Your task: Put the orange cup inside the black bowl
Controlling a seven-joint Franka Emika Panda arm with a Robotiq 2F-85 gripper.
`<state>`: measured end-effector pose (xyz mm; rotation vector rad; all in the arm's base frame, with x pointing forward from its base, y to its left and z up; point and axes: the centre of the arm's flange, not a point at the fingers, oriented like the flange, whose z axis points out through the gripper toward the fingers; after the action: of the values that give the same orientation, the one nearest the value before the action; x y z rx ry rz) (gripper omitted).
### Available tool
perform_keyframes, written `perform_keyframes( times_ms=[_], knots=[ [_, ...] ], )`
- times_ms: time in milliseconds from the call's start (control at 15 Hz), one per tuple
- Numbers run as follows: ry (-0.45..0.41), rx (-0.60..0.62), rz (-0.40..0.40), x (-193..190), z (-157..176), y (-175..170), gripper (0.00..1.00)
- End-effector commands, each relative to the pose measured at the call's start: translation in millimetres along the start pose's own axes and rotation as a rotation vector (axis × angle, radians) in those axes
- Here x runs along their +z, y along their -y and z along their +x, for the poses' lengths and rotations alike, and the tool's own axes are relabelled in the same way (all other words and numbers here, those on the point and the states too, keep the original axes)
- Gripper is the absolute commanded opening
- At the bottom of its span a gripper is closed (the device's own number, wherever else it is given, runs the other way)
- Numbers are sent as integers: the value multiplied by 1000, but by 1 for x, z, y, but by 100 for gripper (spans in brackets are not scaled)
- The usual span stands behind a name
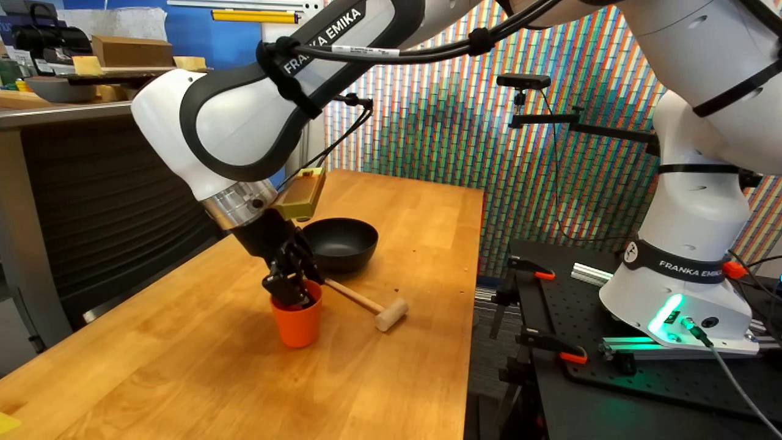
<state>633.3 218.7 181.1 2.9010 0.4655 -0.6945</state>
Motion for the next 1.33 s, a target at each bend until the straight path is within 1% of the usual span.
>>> perform_keyframes(
  times_ms=[0, 200, 267, 333, 467, 533, 600, 667, 733, 800, 867, 1067, 1133, 1267],
  knots=[
    [17, -5, -1, -7, 10, 0, 35],
    [22, -14, -1, -7, 10, 2, 13],
    [27, -23, 3, -7, 9, 4, 4],
    [26, -38, -3, -10, 3, 7, 1],
    [10, -58, -14, -21, -11, 9, 0],
    [-4, -60, -15, -29, -21, 7, 2],
    [-27, -47, -18, -42, -36, 1, 0],
    [-48, -24, -28, -56, -49, -5, 1],
    [-85, 18, -47, -74, -65, -15, 2],
    [-111, 54, -58, -85, -74, -21, 2],
    [-148, 115, -66, -99, -85, -33, 2],
    [-198, 273, -64, -136, -128, -75, 2],
    [-204, 329, -52, -141, -140, -94, 2],
    [-211, 432, -35, -141, -144, -124, 2]
  ],
)
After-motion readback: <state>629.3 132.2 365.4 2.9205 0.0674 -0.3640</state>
